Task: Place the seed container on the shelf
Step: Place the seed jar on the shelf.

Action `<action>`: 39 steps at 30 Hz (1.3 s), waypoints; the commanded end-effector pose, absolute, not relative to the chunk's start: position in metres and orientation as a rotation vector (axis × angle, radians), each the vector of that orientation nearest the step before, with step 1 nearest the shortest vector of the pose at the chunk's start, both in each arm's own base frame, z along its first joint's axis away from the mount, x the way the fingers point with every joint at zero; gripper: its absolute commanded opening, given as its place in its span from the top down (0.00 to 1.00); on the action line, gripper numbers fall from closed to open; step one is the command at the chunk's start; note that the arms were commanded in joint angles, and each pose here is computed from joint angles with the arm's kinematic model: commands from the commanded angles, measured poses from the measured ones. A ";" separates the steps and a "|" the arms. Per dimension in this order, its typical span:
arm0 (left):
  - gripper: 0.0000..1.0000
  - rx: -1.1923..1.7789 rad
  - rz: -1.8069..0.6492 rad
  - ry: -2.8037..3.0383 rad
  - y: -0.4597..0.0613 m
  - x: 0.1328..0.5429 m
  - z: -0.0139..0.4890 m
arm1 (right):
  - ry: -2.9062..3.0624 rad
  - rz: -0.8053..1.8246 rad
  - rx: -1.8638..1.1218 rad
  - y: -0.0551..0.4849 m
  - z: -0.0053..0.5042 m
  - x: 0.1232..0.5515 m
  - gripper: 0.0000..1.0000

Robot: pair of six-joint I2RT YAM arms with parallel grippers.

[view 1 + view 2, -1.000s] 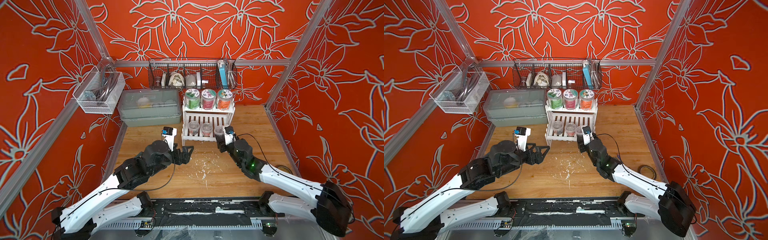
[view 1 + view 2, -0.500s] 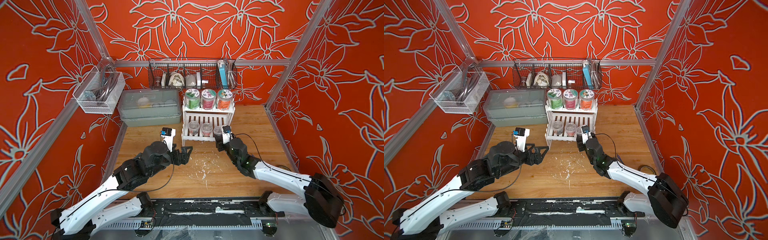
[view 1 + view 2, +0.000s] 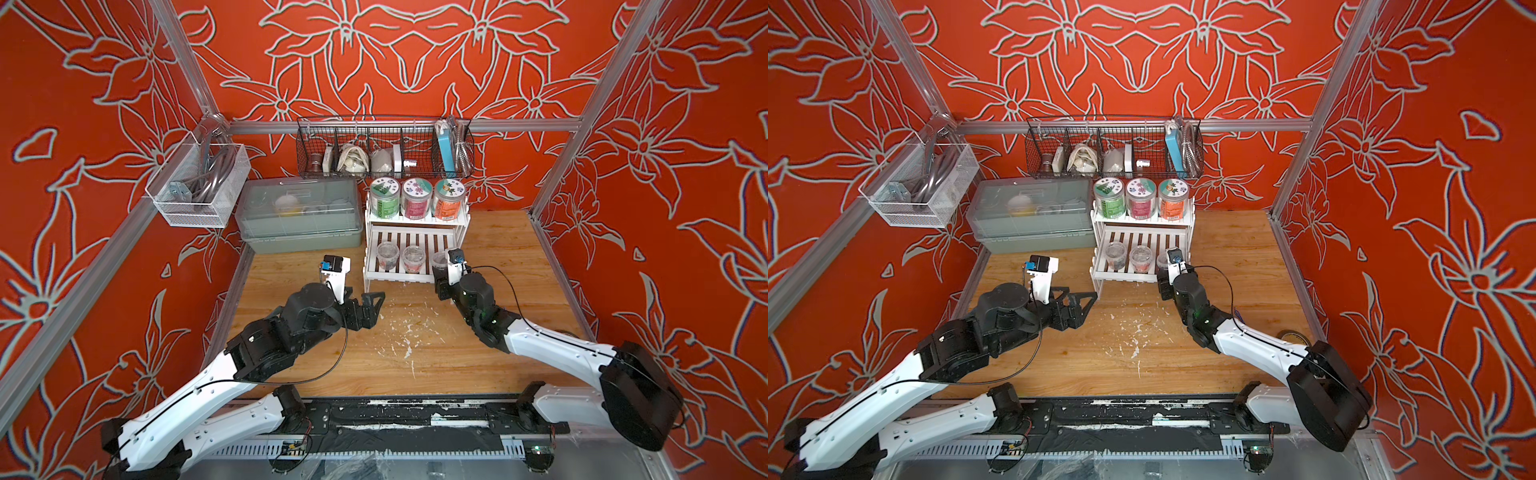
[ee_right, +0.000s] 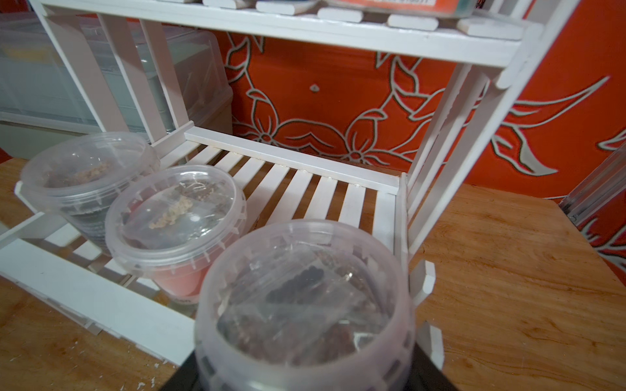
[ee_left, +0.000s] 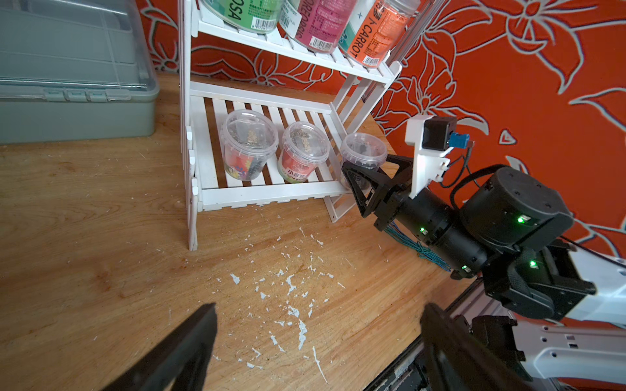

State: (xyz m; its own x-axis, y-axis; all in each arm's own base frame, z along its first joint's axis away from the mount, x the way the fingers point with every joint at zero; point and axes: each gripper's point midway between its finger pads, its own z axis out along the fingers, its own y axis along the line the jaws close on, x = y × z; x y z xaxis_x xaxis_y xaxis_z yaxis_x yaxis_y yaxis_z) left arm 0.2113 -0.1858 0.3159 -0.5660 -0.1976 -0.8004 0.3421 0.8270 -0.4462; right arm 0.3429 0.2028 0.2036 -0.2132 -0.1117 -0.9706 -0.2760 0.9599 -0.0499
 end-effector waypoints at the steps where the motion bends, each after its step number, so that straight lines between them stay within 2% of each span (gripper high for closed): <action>1: 0.07 0.112 -0.715 2.022 -0.184 0.212 0.322 | 1.766 0.168 -0.281 0.200 0.212 0.348 0.40; 16: 0.07 0.120 -0.715 2.026 -0.188 0.215 0.321 | 1.801 0.165 -0.301 0.180 0.202 0.363 0.39; 29: 0.07 0.129 -0.719 2.028 -0.190 0.215 0.319 | 1.790 0.374 -0.328 0.208 0.217 0.359 0.41; 39: 0.07 0.125 -0.720 2.019 -0.188 0.215 0.319 | 1.806 0.387 -0.315 0.215 0.209 0.364 0.39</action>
